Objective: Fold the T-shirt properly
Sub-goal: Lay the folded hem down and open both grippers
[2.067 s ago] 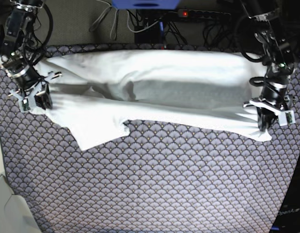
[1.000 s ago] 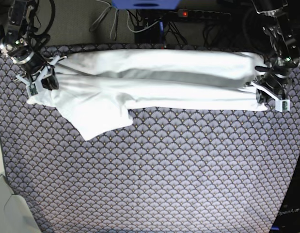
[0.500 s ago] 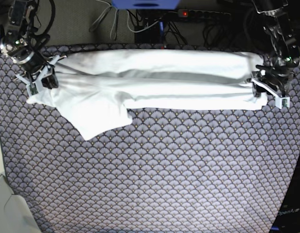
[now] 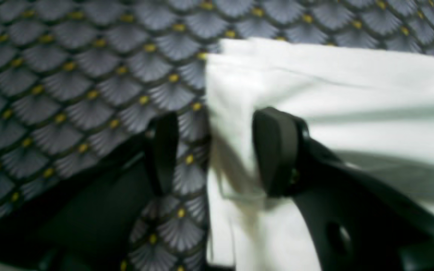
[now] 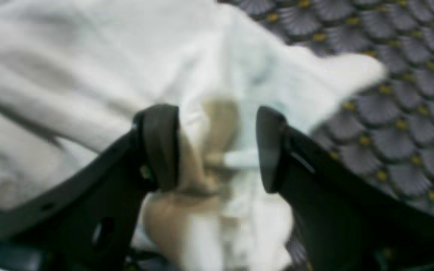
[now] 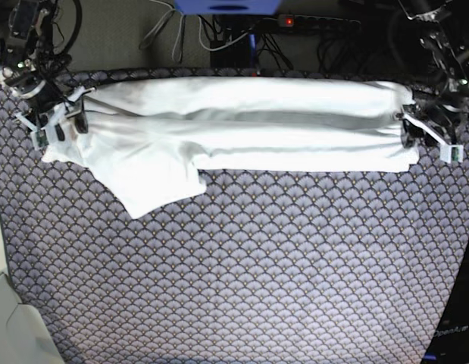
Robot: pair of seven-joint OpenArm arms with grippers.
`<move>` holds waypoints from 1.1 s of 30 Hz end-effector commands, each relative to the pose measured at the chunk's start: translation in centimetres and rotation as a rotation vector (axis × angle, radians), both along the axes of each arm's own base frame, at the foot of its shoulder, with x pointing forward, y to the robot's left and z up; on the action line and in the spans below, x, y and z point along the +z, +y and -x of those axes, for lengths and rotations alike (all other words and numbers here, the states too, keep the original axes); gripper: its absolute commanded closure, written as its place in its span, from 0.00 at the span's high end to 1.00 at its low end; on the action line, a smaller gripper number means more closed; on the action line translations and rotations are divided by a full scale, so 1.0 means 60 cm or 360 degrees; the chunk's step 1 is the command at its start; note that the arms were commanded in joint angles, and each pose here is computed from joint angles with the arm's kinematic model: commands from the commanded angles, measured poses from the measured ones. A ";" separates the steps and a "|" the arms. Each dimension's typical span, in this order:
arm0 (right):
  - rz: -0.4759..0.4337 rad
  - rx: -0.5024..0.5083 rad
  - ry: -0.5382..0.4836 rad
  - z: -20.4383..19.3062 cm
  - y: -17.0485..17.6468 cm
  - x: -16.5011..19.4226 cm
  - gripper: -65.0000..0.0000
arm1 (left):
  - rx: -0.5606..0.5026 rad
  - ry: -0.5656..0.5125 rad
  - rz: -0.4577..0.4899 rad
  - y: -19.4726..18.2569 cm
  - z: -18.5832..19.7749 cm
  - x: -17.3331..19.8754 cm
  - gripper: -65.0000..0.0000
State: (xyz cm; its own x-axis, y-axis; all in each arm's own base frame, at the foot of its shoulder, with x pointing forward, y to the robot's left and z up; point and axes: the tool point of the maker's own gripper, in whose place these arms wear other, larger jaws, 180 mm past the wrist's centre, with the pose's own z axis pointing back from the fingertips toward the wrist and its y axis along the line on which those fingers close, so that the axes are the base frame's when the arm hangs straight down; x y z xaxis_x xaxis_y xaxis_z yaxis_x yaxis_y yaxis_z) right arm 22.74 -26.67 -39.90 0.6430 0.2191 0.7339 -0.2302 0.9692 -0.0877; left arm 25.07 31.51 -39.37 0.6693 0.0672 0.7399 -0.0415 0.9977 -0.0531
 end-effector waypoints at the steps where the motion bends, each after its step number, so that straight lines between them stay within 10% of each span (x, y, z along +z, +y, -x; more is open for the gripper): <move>1: 0.0047 -0.0020 -0.0069 -0.012 -0.019 0.023 0.52 | -0.0008 -0.0089 -0.0023 0.011 -0.011 0.026 0.52; 33: 0.0135 -0.0123 -0.0298 -0.056 -0.056 0.104 0.52 | -0.0012 -0.0333 -0.0147 0.021 -0.031 0.118 0.52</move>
